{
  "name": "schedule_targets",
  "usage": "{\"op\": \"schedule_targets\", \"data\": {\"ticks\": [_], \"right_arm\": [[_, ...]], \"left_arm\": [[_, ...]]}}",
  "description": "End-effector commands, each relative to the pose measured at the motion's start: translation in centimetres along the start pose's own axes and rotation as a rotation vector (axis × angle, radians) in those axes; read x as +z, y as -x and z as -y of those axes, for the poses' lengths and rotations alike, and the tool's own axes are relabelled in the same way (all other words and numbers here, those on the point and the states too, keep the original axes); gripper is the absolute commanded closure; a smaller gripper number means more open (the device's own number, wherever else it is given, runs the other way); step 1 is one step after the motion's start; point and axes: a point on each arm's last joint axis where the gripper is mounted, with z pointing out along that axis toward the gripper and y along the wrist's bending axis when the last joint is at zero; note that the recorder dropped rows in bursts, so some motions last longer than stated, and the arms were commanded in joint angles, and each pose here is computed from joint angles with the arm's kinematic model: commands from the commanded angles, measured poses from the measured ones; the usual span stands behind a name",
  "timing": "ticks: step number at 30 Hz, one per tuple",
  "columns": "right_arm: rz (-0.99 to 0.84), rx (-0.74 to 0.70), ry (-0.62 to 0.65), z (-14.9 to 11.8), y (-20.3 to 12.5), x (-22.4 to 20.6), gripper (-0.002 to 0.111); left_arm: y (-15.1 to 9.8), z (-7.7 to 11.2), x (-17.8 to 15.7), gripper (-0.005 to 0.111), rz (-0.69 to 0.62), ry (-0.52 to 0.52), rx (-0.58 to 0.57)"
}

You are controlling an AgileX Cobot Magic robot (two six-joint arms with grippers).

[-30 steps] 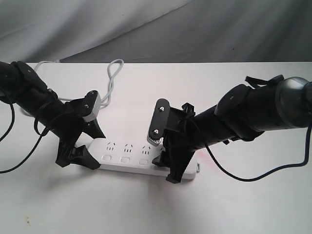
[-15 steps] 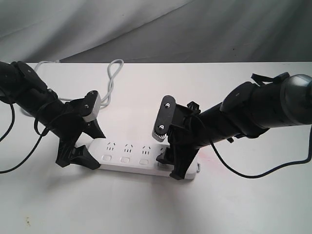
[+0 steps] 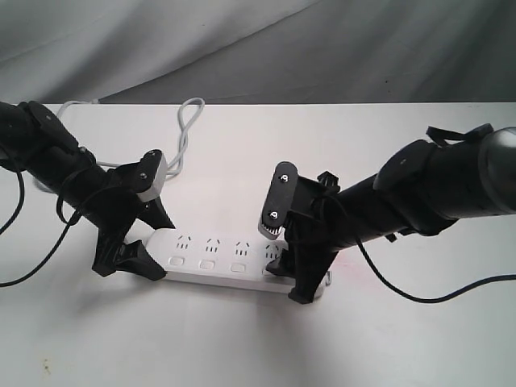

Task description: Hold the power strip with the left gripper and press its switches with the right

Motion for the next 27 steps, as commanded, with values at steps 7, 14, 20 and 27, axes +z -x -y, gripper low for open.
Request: {"op": "schedule_targets", "data": {"ticks": [7, 14, 20, 27], "right_arm": [[0.049, -0.065, -0.116, 0.3, 0.9, -4.5, 0.045], [0.006, -0.048, -0.139, -0.1, -0.4, -4.1, 0.045], [-0.024, -0.026, -0.101, -0.4, -1.1, -2.7, 0.045], [-0.044, -0.010, -0.089, -0.5, -1.6, -1.9, 0.045]], "left_arm": [[-0.1, 0.2, 0.3, 0.043, -0.005, -0.025, 0.001], [-0.1, 0.2, 0.3, 0.043, -0.005, -0.025, 0.001], [-0.1, 0.2, 0.3, 0.043, -0.005, -0.025, 0.001], [-0.1, 0.2, 0.3, 0.043, -0.004, -0.025, 0.003]]}}
